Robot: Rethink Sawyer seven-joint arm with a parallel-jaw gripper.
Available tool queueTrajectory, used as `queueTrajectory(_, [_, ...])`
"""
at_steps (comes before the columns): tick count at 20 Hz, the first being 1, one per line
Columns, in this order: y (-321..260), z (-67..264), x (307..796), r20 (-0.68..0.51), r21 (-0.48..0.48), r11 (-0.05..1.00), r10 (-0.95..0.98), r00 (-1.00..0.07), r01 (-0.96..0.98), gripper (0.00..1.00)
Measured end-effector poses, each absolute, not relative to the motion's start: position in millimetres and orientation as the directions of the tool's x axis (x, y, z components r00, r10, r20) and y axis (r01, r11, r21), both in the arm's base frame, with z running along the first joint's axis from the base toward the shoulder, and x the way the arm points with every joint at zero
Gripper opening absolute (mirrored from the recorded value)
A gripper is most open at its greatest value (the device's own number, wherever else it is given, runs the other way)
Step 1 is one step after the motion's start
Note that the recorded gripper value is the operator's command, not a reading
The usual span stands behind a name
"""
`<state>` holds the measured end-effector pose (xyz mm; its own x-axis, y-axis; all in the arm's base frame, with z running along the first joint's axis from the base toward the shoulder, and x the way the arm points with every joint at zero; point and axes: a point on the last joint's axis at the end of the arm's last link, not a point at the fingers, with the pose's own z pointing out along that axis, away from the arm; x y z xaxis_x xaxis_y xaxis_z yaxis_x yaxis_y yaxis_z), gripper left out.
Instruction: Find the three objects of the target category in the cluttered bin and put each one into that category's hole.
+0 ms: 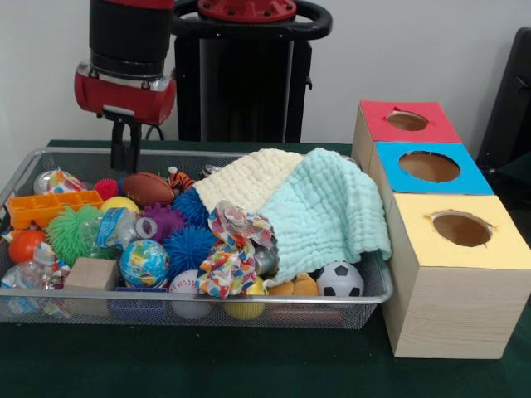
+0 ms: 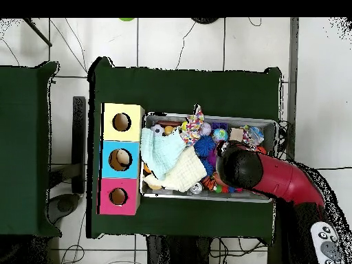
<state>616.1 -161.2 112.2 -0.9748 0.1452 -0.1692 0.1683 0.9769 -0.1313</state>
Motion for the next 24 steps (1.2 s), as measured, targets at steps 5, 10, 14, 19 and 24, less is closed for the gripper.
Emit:
queueTrajectory(5, [-163,125,620,-0.189,-0.130,0.975,0.156,-0.969,0.182,0.00])
queueTrajectory(10, [-168,120,617,-0.180,-0.121,0.973,0.171,-0.969,0.194,0.00])
queueTrajectory(14, [-170,113,612,-0.167,-0.101,0.974,0.183,-0.969,0.202,1.00])
queueTrajectory(19, [-175,106,609,-0.165,-0.077,0.979,0.173,-0.971,0.188,1.00])
queueTrajectory(24, [-184,102,613,-0.186,-0.048,0.985,0.157,-0.970,0.168,1.00])
